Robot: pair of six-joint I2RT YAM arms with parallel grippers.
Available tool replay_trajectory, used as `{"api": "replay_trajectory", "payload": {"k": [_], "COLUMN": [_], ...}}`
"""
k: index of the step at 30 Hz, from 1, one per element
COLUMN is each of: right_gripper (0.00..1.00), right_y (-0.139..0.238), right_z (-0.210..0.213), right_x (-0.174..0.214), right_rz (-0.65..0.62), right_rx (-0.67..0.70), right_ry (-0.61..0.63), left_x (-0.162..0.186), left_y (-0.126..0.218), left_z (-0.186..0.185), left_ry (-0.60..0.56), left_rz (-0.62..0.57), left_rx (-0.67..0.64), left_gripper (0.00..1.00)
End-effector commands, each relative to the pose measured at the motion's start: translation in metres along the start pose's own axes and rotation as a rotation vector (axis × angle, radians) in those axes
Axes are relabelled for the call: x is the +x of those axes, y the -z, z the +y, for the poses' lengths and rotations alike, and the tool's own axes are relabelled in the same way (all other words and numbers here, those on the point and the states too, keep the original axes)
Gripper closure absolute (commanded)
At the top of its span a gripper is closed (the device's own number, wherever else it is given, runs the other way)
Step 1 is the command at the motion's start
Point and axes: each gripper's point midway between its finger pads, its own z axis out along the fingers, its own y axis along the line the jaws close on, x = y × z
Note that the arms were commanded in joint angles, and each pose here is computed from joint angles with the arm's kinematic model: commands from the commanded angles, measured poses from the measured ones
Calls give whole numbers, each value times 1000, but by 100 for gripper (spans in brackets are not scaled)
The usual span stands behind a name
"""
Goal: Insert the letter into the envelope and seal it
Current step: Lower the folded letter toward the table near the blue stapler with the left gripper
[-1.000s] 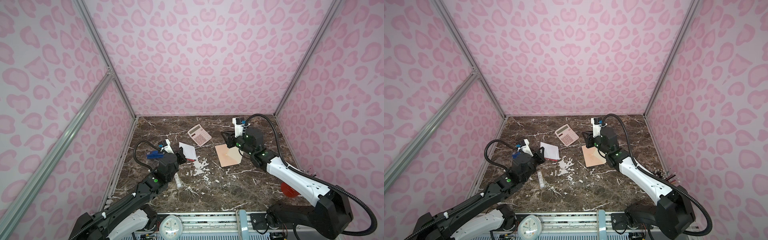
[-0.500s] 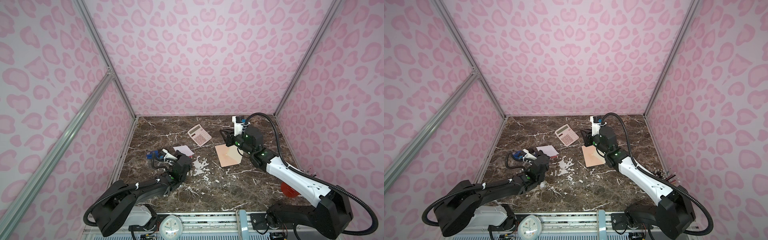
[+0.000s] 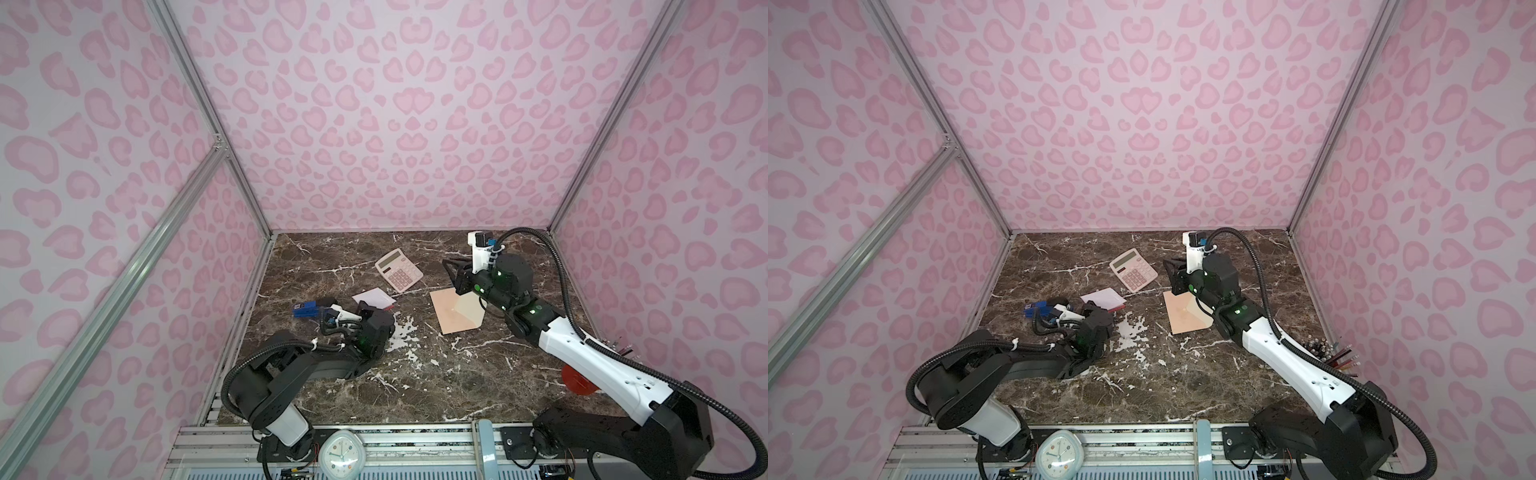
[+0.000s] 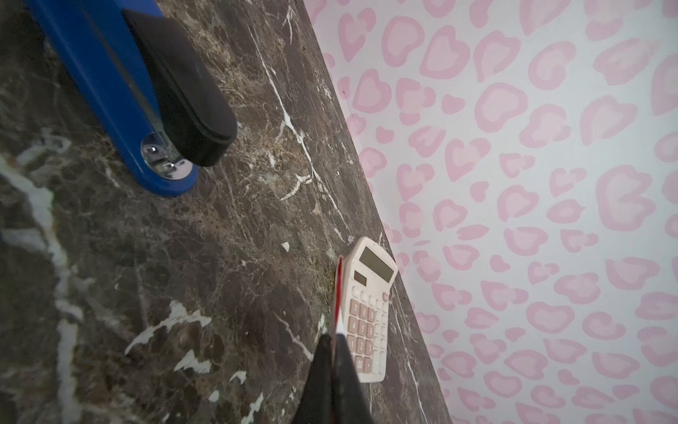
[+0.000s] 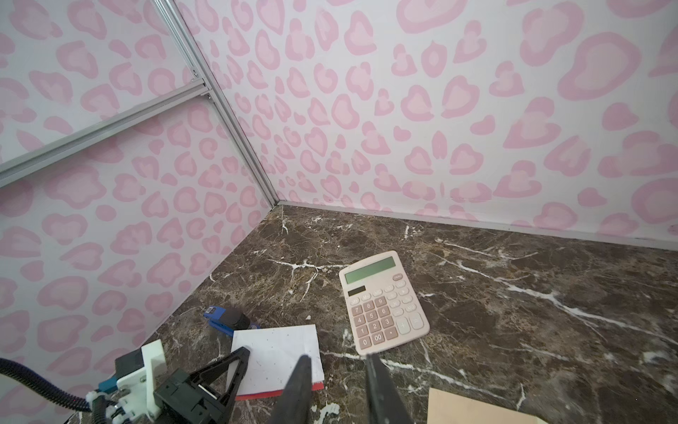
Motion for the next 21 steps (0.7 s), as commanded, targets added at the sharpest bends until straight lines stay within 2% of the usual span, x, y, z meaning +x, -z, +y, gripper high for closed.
{"api": "replay_trajectory", "payload": {"k": [1,4,6,12,16,21], "right_gripper": [72,72,72,72,72,72], "right_y": [2,5,7,15,18,24], "right_z": [-4,-5,-6,-8,-10,-13], "right_x": [1,1,1,-1,0,3], "right_rz": [-2,-1,0,-21,-24,-24], "right_rx": [20,30,38,52,62,79], "right_ry": [13,16,19,23,26,39], "left_x": [4,11,15,16,19,16], "left_y": [-3,-5,-7,-3,1,6], "left_z": [1,7,13,37,45,47], "left_ry": [87,84,79,56,35,-4], "left_rz": [3,24,37,59,82,95], "left_rx": [14,7,-5,-69,-96,-127], "left_gripper": [96,95,90,55,43,19]}}
